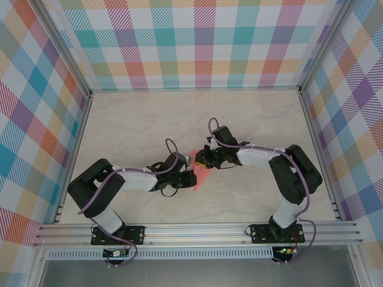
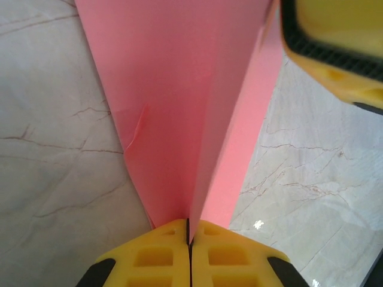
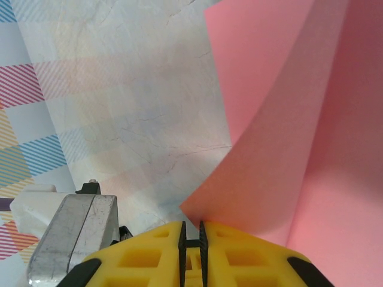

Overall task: Fold a paper plane with a square sheet of paper (pick it up from the middle)
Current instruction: Fourth fold the wing at the center of the table.

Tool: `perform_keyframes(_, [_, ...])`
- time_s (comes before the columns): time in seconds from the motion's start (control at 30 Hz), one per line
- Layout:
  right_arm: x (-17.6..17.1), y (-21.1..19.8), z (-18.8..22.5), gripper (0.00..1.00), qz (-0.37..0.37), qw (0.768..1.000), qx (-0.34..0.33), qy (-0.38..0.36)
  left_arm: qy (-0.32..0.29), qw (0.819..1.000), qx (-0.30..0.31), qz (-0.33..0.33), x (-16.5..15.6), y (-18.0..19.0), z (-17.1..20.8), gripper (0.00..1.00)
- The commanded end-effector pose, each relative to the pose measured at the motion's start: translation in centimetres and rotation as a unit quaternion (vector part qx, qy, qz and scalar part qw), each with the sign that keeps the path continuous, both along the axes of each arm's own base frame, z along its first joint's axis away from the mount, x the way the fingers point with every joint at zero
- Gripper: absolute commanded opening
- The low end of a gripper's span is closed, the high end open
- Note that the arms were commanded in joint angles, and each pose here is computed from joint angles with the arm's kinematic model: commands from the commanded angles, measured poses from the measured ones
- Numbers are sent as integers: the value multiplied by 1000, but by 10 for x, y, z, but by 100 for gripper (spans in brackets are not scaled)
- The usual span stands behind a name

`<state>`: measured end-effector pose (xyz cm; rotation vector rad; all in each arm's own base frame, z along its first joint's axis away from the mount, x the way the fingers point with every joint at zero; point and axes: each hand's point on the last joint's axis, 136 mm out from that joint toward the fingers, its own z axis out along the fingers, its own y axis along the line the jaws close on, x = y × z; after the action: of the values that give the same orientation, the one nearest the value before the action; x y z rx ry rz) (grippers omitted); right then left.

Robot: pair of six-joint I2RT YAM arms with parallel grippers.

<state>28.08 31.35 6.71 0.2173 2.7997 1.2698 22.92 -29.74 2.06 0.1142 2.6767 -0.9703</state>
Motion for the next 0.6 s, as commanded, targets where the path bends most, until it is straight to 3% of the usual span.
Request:
perform_keyframes(0.0, [4, 3, 1, 16, 2, 1000, -3, -5, 25, 1000, 0, 7, -8, 9, -10, 6])
perform_keyframes(0.23, [9, -5, 8, 17, -15, 1000, -12, -19, 39, 999, -12, 17, -9, 15, -11, 6])
perform_keyframes(0.5, [5, 19, 14, 16, 28, 998, 55, -6, 55, 998, -21, 23, -9, 14, -11, 5])
perform_keyframes(0.57, [7, 18, 7, 16, 22, 999, 44, 5, 58, 998, -18, 26, -9, 16, -13, 5])
